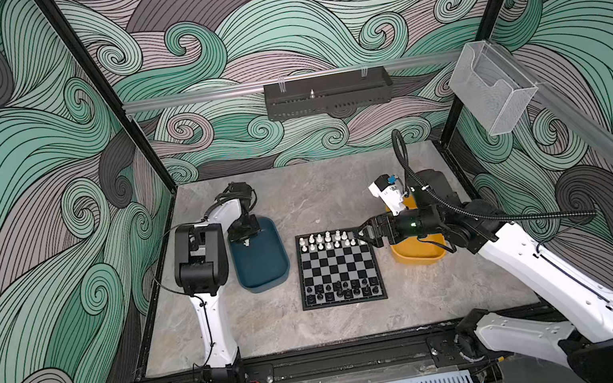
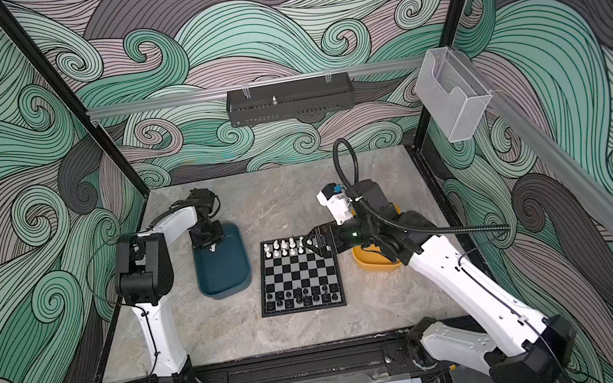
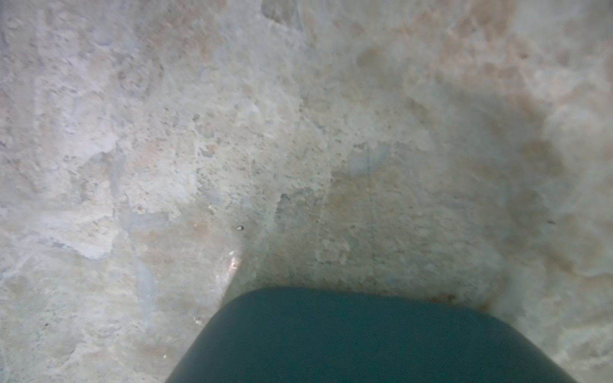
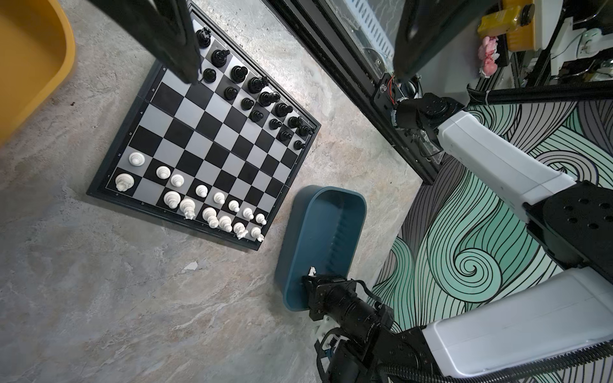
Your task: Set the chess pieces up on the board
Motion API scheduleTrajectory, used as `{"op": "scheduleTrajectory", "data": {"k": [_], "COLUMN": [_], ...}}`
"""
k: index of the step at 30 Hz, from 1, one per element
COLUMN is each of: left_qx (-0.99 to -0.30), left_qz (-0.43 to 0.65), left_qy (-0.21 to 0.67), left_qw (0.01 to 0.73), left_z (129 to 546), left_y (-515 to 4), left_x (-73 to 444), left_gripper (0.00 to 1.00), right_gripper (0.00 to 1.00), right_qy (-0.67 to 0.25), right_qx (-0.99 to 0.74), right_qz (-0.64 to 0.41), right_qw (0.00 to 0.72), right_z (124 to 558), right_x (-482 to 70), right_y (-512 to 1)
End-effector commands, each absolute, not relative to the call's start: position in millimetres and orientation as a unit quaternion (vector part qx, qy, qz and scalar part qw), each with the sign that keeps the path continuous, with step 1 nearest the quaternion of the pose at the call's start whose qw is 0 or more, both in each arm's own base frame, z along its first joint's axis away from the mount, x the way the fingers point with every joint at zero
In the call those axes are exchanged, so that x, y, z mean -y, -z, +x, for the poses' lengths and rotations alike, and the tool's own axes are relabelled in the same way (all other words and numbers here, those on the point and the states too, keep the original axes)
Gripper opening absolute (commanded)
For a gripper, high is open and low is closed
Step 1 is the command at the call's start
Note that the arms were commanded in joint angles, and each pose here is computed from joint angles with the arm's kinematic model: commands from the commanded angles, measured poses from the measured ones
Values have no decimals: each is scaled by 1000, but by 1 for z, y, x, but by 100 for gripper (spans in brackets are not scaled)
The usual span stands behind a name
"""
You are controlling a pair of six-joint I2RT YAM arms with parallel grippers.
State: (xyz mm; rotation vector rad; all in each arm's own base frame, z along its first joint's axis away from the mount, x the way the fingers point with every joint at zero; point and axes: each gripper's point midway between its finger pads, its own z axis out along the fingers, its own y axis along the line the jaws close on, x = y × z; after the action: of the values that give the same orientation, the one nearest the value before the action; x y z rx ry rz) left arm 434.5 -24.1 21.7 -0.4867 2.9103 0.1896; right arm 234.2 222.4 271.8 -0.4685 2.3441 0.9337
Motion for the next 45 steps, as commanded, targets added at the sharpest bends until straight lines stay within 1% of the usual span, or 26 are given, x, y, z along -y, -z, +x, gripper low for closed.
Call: {"op": "scheduleTrajectory", "data": {"k": [1, 7, 9, 14, 16, 21, 26, 29, 33, 38, 42, 45], "left_qx": [-978, -977, -975, -970, -968, -958, -944, -930, -895, -850, -813, -801], "left_qz": [-180, -198, -212, -234, -246, -276, -313, -336, -374, -431, -470, -485], "left_qy": [-89, -54, -45, -24, -8, 42, 96, 145, 240, 303, 342, 351], "left_qw": [58, 57, 54, 59, 57, 61, 43, 30, 22, 21, 5, -5], "left_z": [418, 415, 412, 409, 407, 401, 385, 373, 358, 340, 330, 325], "left_y": [-6, -21, -27, -41, -49, -72, -96, -112, -137, -166, -172, -173], "left_x": [14, 24, 26, 30, 34, 47, 62, 77, 104, 115, 123, 125], "left_gripper": [30, 24, 20, 19, 16, 15, 14, 13, 13, 13, 13, 13], "right_gripper": [92, 92, 92, 91, 91, 91, 91, 90, 88, 83, 74, 68], "right_qy": [-354, -353, -354, -358, -360, -379, -397, -405, -414, -433, -453, -472], "right_qx": [-875, -876, -876, -876, -876, -870, -860, -849, -839, -830, -825, -816], "right_qz": [-170, -161, -159, -153, -153, -152, -147, -162, -177, -188, -204, -205], "right_qw": [285, 285, 286, 286, 284, 276, 286, 299, 306, 298, 270, 263], "right_z": [236, 238, 238, 240, 242, 246, 261, 273, 288, 308, 314, 318], "right_x": [-223, -222, -222, -224, -225, -235, -249, -270, -304, -355, -403, -425], "right_y": [-270, -268, -268, -266, -264, -258, -251, -245, -232, -210, -199, -201]}}
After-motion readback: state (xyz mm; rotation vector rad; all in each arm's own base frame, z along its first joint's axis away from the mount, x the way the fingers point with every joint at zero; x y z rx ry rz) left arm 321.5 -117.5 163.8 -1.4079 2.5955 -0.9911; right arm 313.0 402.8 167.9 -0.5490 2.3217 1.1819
